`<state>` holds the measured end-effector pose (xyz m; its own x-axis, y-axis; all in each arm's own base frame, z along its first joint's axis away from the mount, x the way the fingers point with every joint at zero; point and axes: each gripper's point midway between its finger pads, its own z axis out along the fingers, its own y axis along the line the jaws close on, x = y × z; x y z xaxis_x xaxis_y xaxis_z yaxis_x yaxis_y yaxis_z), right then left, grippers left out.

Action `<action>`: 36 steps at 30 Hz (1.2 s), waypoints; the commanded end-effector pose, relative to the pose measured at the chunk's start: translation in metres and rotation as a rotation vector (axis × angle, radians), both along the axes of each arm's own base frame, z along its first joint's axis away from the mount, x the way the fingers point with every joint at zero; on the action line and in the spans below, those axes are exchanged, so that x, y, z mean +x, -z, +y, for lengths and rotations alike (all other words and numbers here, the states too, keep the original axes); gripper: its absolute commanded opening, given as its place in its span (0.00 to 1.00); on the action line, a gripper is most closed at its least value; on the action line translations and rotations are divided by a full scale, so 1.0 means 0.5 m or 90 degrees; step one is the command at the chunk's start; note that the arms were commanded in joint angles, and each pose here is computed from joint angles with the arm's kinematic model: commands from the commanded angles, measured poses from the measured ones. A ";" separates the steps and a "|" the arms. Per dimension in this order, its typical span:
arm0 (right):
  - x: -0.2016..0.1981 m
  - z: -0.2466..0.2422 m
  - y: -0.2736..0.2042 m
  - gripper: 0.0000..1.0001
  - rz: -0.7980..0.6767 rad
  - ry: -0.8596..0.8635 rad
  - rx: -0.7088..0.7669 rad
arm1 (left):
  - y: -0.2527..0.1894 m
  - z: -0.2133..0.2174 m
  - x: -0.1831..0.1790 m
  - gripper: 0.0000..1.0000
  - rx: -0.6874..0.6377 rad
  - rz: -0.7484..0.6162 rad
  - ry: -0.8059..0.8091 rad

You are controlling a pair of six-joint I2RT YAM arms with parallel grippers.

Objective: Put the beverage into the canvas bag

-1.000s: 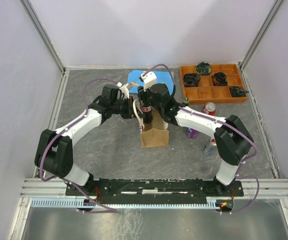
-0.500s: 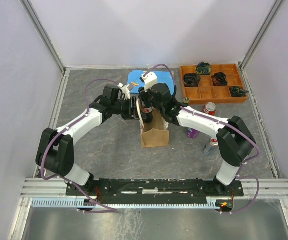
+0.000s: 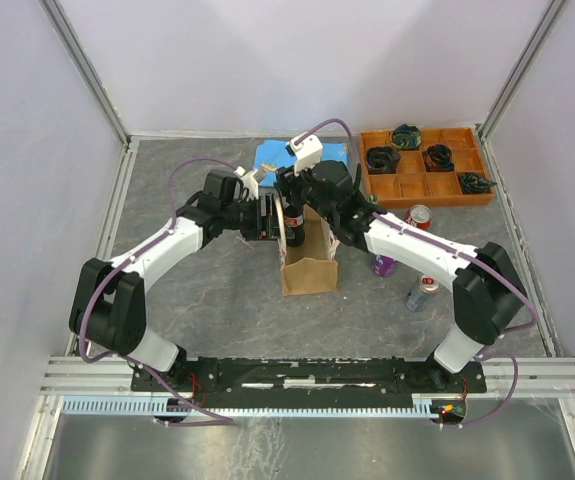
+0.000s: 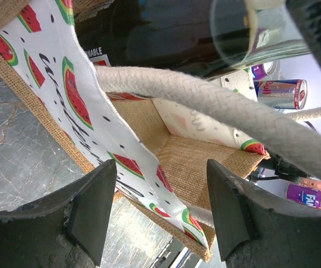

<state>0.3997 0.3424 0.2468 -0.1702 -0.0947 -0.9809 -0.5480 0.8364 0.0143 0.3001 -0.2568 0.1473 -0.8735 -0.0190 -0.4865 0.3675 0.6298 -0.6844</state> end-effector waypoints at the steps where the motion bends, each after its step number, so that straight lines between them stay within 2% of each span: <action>1: 0.006 -0.015 -0.104 0.67 -0.060 0.024 0.037 | -0.034 0.001 -0.005 0.72 -0.011 -0.053 0.023; 7: 0.033 -0.072 -0.189 0.70 -0.075 0.109 0.007 | -0.047 0.008 -0.007 0.73 -0.004 -0.072 0.021; 14: 0.091 -0.223 -0.247 0.70 0.002 0.252 -0.014 | -0.057 0.028 -0.010 0.73 0.014 -0.101 0.012; 16: 0.093 -0.266 -0.221 0.73 0.015 0.285 -0.039 | -0.055 0.033 -0.013 0.73 0.014 -0.103 0.008; 20: 0.073 -0.308 -0.176 0.82 -0.073 0.295 -0.034 | -0.045 0.035 -0.019 0.73 0.012 -0.099 0.004; 28: 0.042 -0.355 -0.050 0.83 -0.050 0.350 -0.020 | -0.039 0.037 -0.021 0.73 0.016 -0.098 0.005; 36: 0.053 -0.398 0.016 0.82 -0.019 0.392 -0.004 | -0.035 0.038 -0.020 0.73 0.021 -0.096 0.008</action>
